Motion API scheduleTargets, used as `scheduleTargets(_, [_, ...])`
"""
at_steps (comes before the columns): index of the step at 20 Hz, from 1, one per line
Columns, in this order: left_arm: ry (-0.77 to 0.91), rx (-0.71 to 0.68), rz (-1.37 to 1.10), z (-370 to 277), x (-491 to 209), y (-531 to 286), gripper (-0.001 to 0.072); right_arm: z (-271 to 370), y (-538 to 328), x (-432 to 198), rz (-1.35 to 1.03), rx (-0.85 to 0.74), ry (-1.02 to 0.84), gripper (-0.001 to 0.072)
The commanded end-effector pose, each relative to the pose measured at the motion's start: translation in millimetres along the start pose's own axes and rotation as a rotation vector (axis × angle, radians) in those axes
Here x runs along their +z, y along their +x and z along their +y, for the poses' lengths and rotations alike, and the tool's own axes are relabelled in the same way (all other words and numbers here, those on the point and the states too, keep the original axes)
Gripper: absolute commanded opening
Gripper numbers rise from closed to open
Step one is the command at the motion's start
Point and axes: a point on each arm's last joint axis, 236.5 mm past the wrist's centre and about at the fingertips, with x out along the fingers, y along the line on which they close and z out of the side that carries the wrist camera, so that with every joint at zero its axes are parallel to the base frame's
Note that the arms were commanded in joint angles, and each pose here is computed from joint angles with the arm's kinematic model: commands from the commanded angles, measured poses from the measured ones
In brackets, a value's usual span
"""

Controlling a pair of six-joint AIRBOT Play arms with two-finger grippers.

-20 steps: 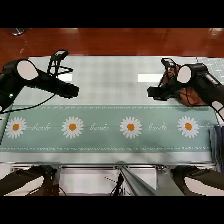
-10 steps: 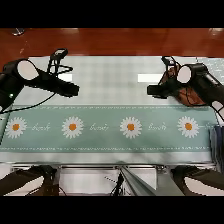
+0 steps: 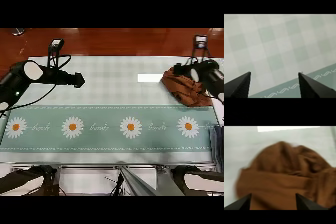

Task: Fold the shirts.

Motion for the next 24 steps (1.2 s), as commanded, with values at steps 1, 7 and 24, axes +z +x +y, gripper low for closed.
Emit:
scheduleTargets(1, [-0.015,0.016,-0.015,10,3,10,0.0703,-73,44,-14,0.089,-0.061,0.336,0.0628])
scheduleTargets(7, [-0.027,0.017,0.039,14,-10,28,0.0703,-78,74,-114,0.464,-0.037,0.420,0.0628])
scheduleTargets(24, [-0.213,-0.089,0.055,-3,-100,-123,0.0702,7,-336,211,-0.567,0.463,-0.039,0.0028])
